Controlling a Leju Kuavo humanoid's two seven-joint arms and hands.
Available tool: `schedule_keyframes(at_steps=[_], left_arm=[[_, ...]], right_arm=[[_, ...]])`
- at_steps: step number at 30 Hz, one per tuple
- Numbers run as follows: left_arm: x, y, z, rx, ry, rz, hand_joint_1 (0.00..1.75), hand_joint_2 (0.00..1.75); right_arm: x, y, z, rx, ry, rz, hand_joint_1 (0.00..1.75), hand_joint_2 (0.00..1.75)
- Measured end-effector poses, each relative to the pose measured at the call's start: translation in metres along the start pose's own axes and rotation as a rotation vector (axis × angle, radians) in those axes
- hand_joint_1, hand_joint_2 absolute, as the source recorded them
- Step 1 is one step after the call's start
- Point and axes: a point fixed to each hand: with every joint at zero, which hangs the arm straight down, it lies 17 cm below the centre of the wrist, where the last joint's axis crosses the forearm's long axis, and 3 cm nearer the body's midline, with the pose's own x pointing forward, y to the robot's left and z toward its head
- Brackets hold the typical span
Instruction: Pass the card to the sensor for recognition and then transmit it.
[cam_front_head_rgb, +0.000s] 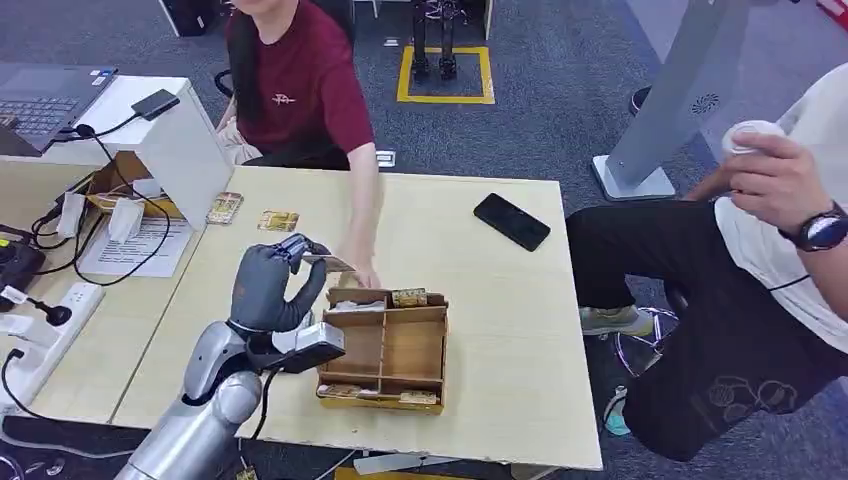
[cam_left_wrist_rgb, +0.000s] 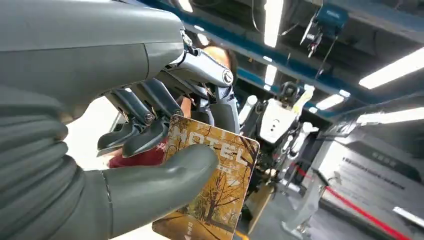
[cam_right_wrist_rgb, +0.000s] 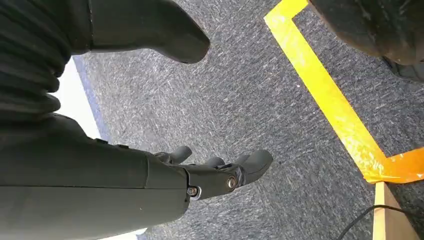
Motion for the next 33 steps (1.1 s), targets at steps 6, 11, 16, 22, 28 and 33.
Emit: schedule_keyframes(at_steps=[6, 11, 16, 22, 28, 33], left_arm=[[-0.008, 0.052, -0.025, 0.111, -0.002, -0.035, 1.75, 1.75], [-0.024, 0.098, -0.034, 0.234, -0.001, -0.261, 1.75, 1.75], [-0.050, 0.102, -0.032, 0.232, 0.033, -0.406, 1.75, 1.75], [-0.082, 0.088, -0.021, 0.173, 0.110, -0.443, 1.75, 1.75], [-0.098, 0.081, -0.012, 0.144, 0.150, -0.449, 1.75, 1.75], [-0.104, 0.078, -0.009, 0.132, 0.163, -0.451, 1.75, 1.75]], right_arm=[[0.000, -0.001, 0.000, -0.006, 0.000, -0.003, 0.00, 1.75], [-0.001, -0.001, 0.000, -0.003, 0.003, 0.008, 0.00, 1.75], [0.001, -0.003, -0.001, -0.003, -0.001, 0.012, 0.00, 1.75], [0.000, -0.002, -0.001, -0.001, 0.000, 0.013, 0.00, 1.75], [-0.001, 0.001, 0.000, 0.003, 0.002, 0.012, 0.00, 1.75], [-0.001, 0.001, 0.000, 0.003, 0.003, 0.012, 0.00, 1.75]])
